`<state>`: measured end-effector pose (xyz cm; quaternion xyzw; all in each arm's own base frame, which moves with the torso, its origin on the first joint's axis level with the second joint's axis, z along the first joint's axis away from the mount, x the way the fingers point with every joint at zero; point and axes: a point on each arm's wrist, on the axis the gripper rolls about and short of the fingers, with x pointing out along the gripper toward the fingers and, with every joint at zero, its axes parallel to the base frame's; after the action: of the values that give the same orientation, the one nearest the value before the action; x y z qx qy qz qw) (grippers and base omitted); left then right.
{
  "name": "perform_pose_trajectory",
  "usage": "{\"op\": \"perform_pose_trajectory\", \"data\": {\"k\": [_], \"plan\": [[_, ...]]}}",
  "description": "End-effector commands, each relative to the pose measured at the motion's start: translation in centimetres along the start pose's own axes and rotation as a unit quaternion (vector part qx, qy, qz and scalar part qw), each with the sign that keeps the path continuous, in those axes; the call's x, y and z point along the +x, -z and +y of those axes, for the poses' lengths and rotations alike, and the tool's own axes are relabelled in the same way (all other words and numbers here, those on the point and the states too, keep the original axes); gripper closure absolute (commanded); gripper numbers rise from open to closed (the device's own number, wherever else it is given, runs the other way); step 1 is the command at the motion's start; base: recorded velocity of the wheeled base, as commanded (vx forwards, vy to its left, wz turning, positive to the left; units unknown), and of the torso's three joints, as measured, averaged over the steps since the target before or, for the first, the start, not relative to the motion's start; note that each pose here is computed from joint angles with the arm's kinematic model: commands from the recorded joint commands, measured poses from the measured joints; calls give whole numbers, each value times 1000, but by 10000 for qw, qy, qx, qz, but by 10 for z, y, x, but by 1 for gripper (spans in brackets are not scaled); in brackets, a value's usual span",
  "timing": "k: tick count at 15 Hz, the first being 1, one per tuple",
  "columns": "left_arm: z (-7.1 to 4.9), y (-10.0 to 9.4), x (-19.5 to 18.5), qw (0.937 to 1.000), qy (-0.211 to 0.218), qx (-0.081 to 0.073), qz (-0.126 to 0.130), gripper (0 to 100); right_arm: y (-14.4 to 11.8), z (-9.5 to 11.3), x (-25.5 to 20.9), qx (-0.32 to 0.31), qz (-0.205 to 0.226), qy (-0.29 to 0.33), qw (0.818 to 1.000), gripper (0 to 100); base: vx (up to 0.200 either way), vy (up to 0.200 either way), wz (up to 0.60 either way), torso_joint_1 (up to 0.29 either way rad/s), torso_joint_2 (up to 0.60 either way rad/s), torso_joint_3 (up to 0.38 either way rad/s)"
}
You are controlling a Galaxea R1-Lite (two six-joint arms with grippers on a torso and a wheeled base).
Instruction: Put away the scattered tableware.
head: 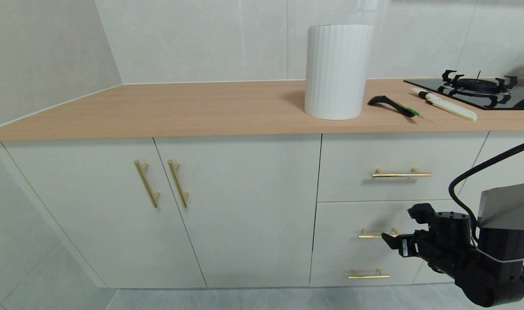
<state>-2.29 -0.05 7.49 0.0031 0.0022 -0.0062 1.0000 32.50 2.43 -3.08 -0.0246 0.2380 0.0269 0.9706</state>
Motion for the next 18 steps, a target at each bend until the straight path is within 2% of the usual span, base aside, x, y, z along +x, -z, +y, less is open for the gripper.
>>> {"op": "perform_pose_trajectory", "data": {"k": [1, 7, 12, 18], "plan": [[0, 0, 0, 10000, 0, 0, 8, 0, 12, 2, 16, -16, 109, 163, 9998, 0, 0, 0, 0, 0, 0, 0], [0, 0, 0, 10000, -8, 0, 8, 0, 5, 5, 32, 126, -191, 395, 9990, 0, 0, 0, 0, 0, 0, 0], [0, 0, 0, 10000, -8, 0, 8, 0, 6, 10, 42, 93, -262, 572, 9980, 0, 0, 0, 0, 0, 0, 0], [0, 0, 0, 10000, 0, 0, 8, 0, 16, 13, 46, -28, -113, 630, 9979, 0, 0, 0, 0, 0, 0, 0]]}}
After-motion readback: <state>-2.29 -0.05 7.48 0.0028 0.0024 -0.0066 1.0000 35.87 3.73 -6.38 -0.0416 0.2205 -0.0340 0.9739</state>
